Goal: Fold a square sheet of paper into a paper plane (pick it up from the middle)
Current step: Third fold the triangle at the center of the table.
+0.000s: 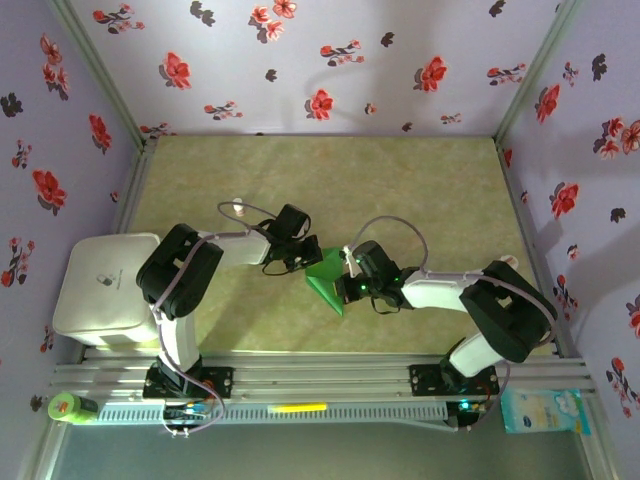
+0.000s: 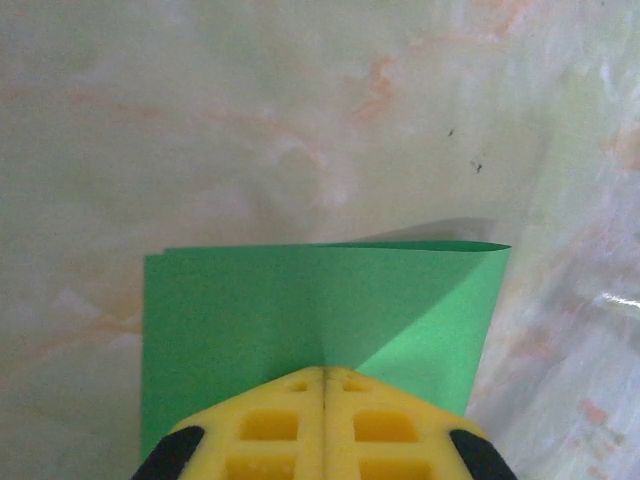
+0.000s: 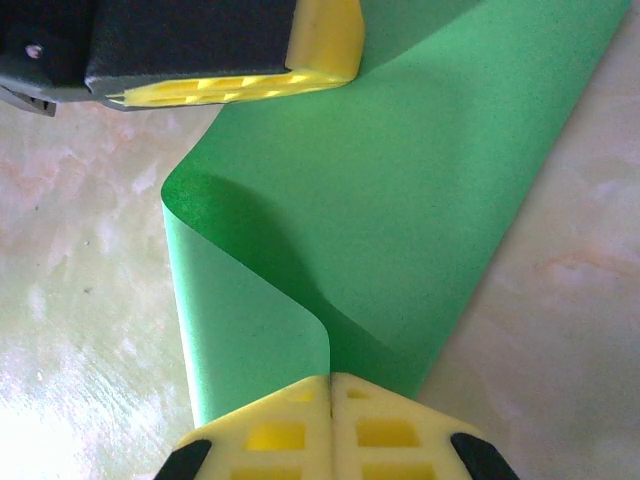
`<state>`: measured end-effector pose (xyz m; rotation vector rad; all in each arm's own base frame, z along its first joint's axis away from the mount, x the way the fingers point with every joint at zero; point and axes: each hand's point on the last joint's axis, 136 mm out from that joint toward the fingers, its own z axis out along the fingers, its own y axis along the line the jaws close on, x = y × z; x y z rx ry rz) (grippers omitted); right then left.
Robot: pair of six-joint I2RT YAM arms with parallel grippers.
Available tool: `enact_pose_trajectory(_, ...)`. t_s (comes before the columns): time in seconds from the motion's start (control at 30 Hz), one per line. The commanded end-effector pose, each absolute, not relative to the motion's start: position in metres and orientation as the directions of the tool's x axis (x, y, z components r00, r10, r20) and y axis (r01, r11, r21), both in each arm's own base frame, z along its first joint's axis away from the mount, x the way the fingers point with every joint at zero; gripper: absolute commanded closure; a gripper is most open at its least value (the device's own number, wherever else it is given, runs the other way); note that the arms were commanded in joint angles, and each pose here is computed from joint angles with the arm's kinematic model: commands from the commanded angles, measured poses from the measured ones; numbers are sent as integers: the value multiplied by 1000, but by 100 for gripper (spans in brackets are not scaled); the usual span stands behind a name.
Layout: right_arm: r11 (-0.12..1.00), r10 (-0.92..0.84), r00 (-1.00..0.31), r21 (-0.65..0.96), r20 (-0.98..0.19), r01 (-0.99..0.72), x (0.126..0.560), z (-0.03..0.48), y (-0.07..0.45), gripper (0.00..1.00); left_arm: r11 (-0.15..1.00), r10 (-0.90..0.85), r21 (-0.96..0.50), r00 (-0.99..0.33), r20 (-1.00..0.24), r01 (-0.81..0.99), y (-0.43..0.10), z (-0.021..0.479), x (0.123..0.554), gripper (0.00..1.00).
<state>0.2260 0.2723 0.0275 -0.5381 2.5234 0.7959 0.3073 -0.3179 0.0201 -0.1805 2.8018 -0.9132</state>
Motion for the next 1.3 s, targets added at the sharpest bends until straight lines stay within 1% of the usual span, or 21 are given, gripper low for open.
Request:
enact_pose_trajectory(0.0,763,-233,-814,419,-532,-492,235,33,274,100,824,-154,-563,-981,-121,-60,-312,9,300,100)
enact_pose_trajectory(0.73,775,-243,-834,418,-496,-474,233,17,273,100,824,-152,-564,-981,-123,-58,-312,9,300,100)
enact_pose_trajectory(0.93,783,-242,-841,414,-484,-464,231,12,270,100,822,-133,-569,-980,-149,-25,-316,20,306,100)
enact_pose_trajectory(1.03,784,-241,-842,415,-482,-462,230,12,270,100,814,-114,-580,-971,-208,29,-321,45,316,93)
enact_pose_trajectory(1.1,784,-238,-843,418,-482,-460,230,11,270,100,811,-108,-582,-962,-249,59,-323,64,322,86)
enact_pose_trajectory(1.2,785,-233,-846,421,-479,-455,231,11,270,100,799,-122,-596,-951,-285,76,-323,89,324,82)
enact_pose_trajectory(1.27,784,-230,-848,425,-477,-452,231,11,271,100,784,-137,-616,-945,-297,79,-322,101,320,82)
